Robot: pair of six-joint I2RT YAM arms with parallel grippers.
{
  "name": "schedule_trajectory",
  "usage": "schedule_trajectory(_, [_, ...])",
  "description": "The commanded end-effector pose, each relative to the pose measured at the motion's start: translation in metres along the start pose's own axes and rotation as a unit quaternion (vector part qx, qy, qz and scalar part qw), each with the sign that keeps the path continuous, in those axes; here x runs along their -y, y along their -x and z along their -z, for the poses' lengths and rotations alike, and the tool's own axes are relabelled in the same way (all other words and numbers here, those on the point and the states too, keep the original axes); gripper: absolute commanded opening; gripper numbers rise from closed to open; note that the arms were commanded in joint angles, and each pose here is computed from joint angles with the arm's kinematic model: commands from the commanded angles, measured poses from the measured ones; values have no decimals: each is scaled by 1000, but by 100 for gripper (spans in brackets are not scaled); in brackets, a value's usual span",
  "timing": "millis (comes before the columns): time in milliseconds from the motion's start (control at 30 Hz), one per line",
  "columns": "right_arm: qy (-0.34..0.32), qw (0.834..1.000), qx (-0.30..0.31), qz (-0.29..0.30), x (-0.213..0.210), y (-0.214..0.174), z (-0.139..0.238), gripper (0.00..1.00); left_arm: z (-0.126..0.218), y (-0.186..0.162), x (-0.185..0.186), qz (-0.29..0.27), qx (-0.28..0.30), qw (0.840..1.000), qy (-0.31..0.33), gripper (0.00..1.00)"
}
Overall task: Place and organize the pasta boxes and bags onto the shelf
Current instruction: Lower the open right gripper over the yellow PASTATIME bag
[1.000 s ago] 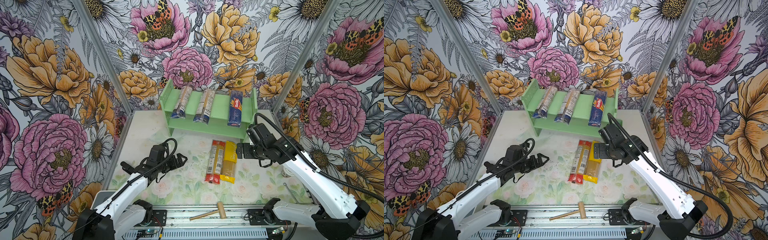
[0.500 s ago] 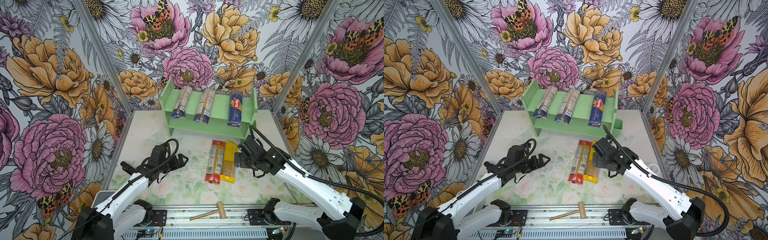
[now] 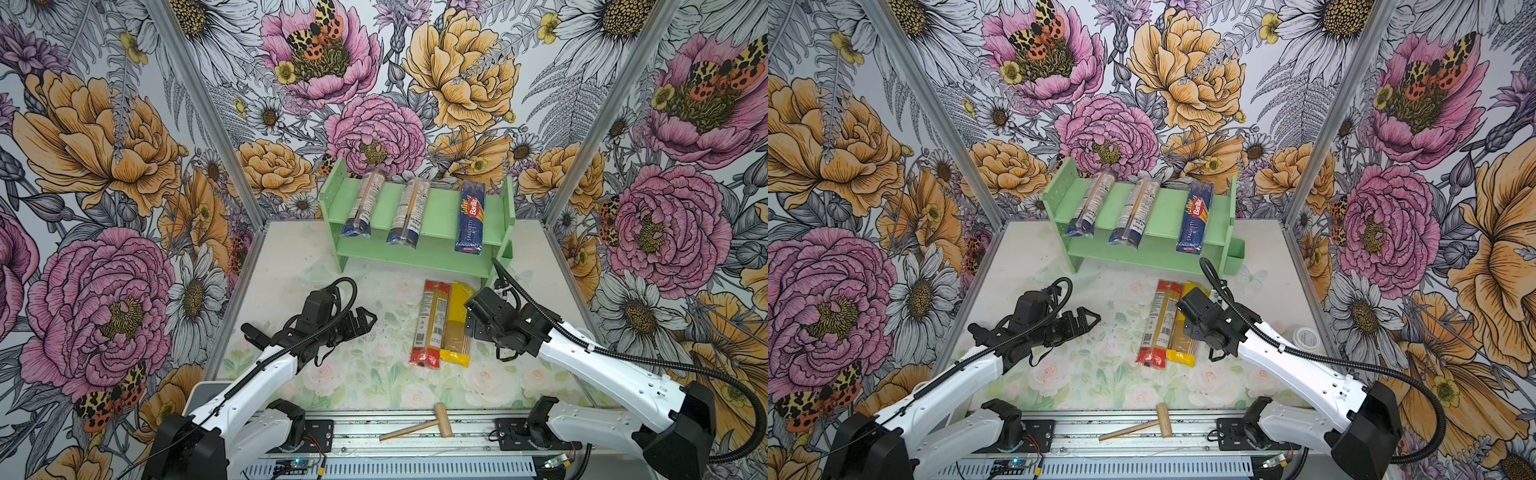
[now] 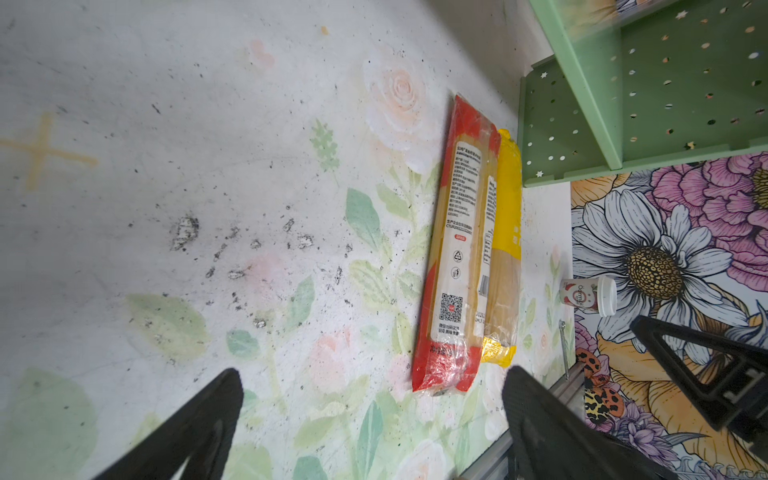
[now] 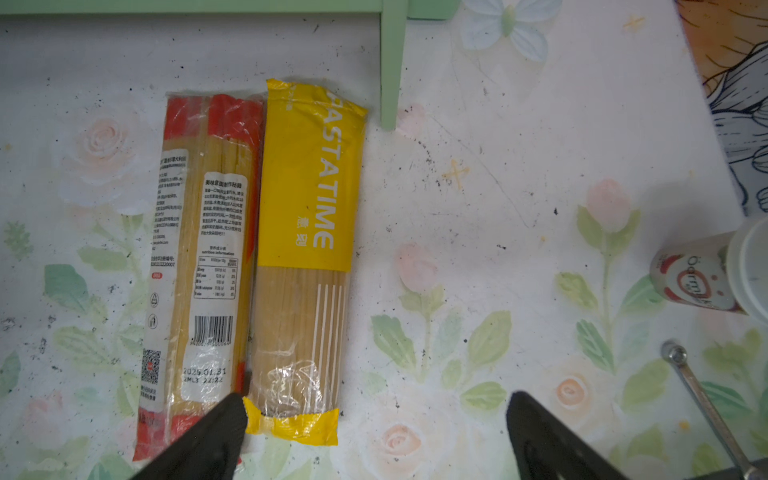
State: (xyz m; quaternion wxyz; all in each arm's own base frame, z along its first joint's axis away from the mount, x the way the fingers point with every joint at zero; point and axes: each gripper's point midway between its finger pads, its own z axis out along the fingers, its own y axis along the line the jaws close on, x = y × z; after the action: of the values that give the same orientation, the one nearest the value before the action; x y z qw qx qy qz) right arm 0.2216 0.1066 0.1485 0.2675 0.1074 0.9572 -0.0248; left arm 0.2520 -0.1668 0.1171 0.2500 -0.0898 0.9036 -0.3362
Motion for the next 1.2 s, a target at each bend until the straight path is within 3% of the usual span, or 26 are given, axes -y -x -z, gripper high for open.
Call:
schedule_trajectory(0, [-3,999,27,-42,-4,5,-8,99,0,10,7,-6,20,1000,-4,99])
schedule_trajectory(233, [-34,997,37,-62,-2,-2,-23,100,-2,9,5,-5,16,1000,-1,99])
schedule_trajectory(567, [-77,996,15,-37,-4,-13,-48,99,-5,8,2,-4,13,1000,2,99])
schedule_trajectory(1167, [-48,999,-7,4,-37,-29,-70,99,-7,6,0,-1,11,1000,4,99])
